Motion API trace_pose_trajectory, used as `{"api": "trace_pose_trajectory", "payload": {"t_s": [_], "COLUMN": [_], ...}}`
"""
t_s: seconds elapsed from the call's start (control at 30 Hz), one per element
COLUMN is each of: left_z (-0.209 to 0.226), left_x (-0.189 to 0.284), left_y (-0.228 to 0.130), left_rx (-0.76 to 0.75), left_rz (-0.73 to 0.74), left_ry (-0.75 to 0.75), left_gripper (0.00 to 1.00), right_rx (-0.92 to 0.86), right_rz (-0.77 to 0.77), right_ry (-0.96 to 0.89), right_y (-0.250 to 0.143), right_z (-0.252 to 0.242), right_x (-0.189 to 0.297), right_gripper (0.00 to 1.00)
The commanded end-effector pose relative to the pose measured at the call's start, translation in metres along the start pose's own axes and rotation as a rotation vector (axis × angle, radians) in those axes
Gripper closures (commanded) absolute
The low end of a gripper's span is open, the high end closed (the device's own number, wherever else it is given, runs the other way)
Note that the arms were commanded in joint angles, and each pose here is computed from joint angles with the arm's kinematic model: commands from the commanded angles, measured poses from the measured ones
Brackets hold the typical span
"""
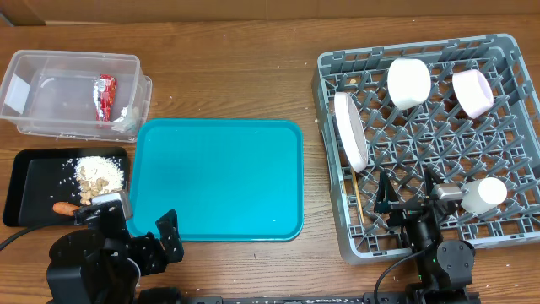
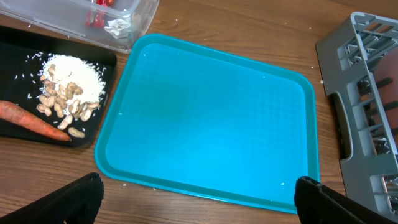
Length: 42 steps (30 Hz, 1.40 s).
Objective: Sort waste into correct bins and load items into the dishwasher
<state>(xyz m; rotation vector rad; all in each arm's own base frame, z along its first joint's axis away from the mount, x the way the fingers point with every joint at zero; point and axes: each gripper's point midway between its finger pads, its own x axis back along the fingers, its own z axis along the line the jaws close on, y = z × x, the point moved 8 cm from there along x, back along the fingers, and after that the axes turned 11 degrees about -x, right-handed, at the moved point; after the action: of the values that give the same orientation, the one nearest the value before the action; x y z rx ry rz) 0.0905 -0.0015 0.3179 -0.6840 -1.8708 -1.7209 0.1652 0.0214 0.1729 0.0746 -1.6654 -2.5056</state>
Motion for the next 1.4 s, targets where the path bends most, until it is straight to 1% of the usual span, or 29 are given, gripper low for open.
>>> {"api": "trace_pose_trajectory", "payload": {"t_s": [0.0,1.1,1.23,1.37], "left_z": [0.001,0.001,0.004,0.004], "left_x": [0.000,0.000,0.002,-0.007], "left_y": [-0.001,-0.001,-0.005,-0.011], "left_rx": [0.008,0.008,0.008,0.004], "left_rz": [-0.005,-0.007,0.001,-0.012], "left_ry": [0.012,0.013,0.038,0.038], "left_gripper": [0.00,0.00,0.00,0.00], "right_rx": [-0.023,-0.023,-0.023,-0.023], "right_rz": [-0.003,-0.003,-0.003,-0.003], "right_ry": [0.014,0.014,0.014,0.014], "right_y": [-0.001,-0.002,-0.002,-0.002], "right_z": [0.000,0.000,0.000,0.000], "right_x": [0.000,0.000,0.000,0.000], "right_gripper": [0.00,0.00,0.00,0.00]}}
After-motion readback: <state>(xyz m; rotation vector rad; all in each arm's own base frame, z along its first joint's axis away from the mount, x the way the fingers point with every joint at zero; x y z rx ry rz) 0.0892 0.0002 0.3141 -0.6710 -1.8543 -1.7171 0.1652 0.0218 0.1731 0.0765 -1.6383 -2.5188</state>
